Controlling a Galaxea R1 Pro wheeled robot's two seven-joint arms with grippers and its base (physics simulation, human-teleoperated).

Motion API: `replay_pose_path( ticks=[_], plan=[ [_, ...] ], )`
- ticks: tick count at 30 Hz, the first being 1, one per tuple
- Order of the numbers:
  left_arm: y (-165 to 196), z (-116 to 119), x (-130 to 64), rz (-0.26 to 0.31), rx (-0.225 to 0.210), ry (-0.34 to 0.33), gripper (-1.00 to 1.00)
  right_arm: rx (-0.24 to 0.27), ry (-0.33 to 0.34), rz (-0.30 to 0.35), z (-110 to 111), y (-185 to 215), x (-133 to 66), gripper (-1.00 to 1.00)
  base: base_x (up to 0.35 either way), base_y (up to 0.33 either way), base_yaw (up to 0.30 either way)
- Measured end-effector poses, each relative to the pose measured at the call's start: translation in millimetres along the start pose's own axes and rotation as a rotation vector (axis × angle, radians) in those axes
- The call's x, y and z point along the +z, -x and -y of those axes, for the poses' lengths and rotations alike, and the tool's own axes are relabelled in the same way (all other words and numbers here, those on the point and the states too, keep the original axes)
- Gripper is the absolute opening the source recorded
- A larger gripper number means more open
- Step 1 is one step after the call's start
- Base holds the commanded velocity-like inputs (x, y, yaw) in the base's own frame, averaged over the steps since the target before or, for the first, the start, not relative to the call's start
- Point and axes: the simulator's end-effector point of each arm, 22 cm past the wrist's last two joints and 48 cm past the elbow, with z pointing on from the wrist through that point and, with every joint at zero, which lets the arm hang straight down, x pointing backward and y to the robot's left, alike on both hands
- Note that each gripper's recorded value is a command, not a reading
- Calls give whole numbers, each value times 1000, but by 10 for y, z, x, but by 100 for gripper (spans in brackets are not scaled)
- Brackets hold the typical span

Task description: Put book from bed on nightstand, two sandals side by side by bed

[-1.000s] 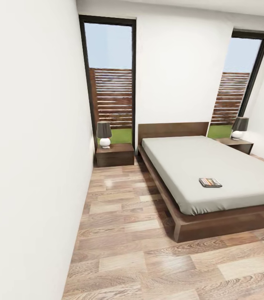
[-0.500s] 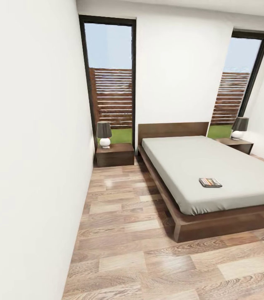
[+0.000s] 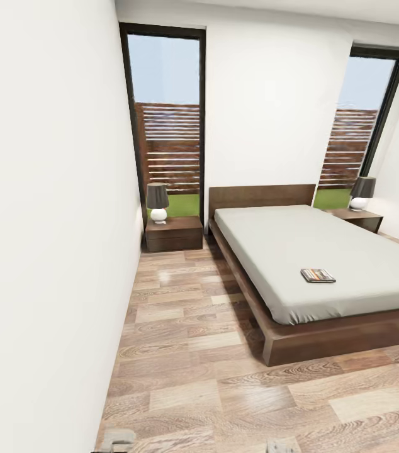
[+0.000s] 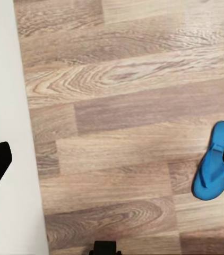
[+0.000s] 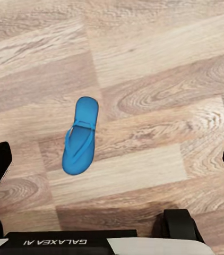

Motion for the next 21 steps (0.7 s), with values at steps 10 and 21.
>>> replay_pose_path(
  ticks=[10, 21],
  plan=[
    [1002, 31, -49, 116, -6, -3, 100, -54, 9, 57, -73, 268, -28, 100, 0, 0, 0],
    [1339, 12, -94, 158, -4, -2, 100, -62, 23, 122, -114, 401, -39, 100, 0, 0, 0]
  ],
)
